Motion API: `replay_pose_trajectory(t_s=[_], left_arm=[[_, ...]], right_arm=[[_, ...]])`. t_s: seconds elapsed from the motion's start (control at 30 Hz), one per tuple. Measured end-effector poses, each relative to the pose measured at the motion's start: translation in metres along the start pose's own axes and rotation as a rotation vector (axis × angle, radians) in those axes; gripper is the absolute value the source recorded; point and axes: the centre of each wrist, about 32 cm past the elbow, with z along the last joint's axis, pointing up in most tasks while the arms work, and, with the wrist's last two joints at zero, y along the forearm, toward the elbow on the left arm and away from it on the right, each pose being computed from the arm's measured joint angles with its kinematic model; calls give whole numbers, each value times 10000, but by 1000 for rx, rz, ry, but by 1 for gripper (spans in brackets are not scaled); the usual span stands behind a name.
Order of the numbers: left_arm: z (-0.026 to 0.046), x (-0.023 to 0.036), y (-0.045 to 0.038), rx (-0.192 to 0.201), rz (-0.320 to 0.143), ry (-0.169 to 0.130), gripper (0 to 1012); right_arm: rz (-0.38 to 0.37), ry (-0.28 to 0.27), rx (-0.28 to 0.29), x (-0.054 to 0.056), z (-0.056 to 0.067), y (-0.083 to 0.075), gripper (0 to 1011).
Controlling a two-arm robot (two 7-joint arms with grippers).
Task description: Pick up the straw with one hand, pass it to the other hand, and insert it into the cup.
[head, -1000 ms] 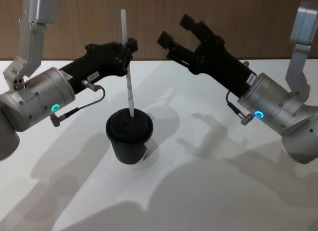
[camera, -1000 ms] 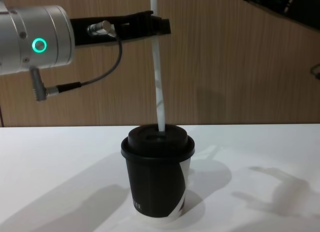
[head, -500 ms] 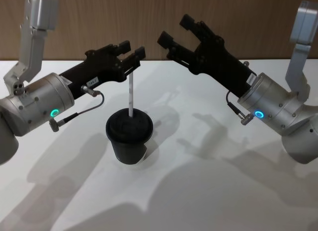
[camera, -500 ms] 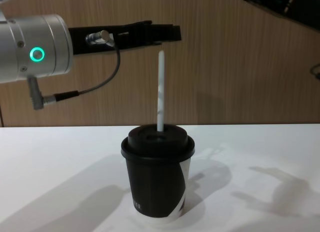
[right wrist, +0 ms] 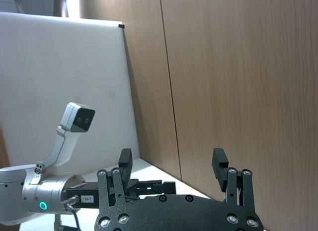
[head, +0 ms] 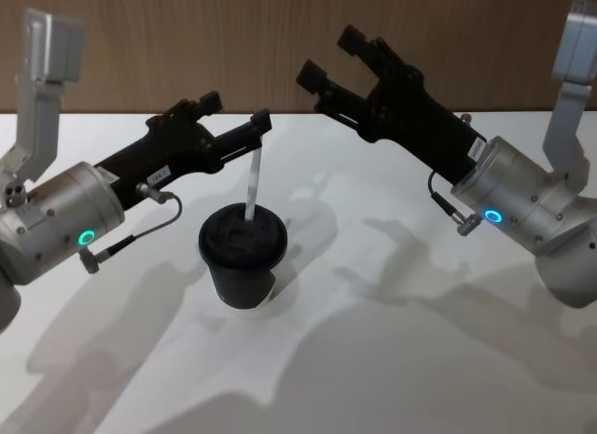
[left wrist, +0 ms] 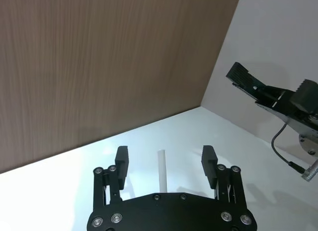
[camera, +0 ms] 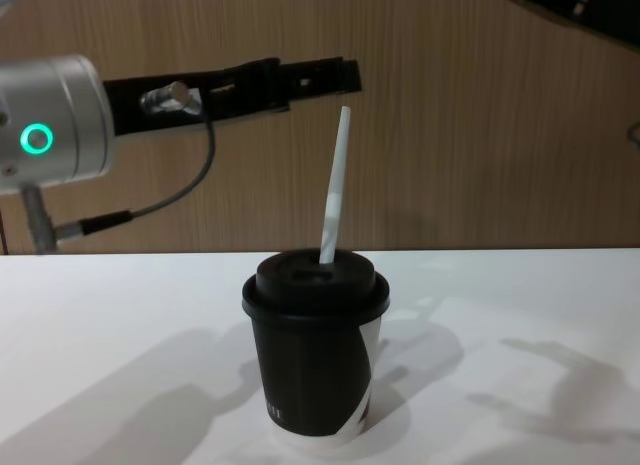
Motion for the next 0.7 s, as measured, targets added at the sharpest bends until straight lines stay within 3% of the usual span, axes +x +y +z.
replay_pose_trajectory(t_s=[0.17,0.53,0.7], left_arm=[[-52,-3,88,-10,5,24,1003],[-136,-2,210,-27,-2,59,1003],[-200,-4,276,-52,-11,74,1003]], right_arm=[[8,6,-7,-25,30,-51,1001],[14,23,-33,-68,105,-203,1001],[33,48,-61,-87,164,-305,1001]])
